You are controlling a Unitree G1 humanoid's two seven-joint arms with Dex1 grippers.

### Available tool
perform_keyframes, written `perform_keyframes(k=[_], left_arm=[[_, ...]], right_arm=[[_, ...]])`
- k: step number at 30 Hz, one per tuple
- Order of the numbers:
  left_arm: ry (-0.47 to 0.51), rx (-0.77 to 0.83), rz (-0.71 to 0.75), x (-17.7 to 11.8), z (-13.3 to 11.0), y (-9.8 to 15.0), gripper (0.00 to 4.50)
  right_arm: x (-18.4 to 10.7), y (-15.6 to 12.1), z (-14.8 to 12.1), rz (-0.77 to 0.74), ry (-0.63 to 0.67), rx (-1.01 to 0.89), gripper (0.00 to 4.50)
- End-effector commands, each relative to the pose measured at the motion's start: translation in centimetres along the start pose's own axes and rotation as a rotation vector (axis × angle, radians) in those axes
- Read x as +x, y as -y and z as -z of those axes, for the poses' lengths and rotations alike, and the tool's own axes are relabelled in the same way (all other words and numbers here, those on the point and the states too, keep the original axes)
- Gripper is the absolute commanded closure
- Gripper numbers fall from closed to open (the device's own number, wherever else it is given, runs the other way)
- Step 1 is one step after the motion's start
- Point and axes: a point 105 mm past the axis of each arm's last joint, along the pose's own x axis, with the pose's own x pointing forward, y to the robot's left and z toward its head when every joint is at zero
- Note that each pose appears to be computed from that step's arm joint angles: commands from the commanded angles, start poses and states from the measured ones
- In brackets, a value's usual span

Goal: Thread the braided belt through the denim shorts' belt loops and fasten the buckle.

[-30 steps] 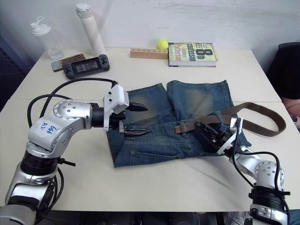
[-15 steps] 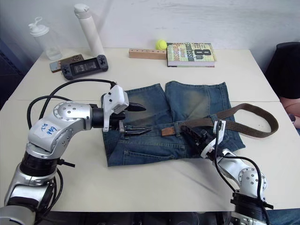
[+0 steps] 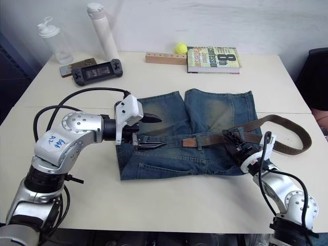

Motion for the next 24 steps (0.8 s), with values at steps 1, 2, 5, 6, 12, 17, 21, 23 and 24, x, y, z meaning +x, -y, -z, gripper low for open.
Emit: perform_keyframes(k=[1,2,5,6,12,17,21,23,24], left_arm=[[0.017,0.039,-0.006,-0.1,-0.7,-0.2,0.0],[0.017,0.04,-0.007,-0.2,-0.7,-0.2,0.0],[0.014,0.042,-0.014,-0.3,-0.6,-0.3,0.0],[0.014,0.042,-0.014,-0.3,-0.6,-0.3,0.0],[0.014,0.04,-0.011,-0.2,-0.5,-0.2,0.0],[0.008,0.039,-0.014,-0.3,-0.3,-0.3,0.0],[0.003,0.04,-0.018,-0.4,-0.3,-0.3,0.0],[0.0,0.043,-0.021,-0.4,-0.2,-0.3,0.0],[-0.002,0.045,-0.023,-0.4,-0.2,-0.4,0.0]], right_arm=[[-0.1,-0.5,-1.2,-0.018,0.055,0.001,0.66],[-0.1,-0.4,-1.4,-0.022,0.069,0.012,0.66],[0.1,-0.8,-1.6,-0.051,0.091,0.046,1.17],[0.2,-1.1,-1.4,-0.066,0.086,0.051,1.41],[1.2,-1.9,1.9,-0.099,0.002,0.05,4.09],[2.3,-2.7,4.1,-0.123,-0.034,0.062,4.48],[3.3,-2.4,5.5,-0.081,-0.039,0.042,4.48],[3.6,-2.1,6.2,-0.06,-0.052,0.012,4.48],[3.6,-2.0,6.4,-0.051,-0.06,-0.001,4.48]])
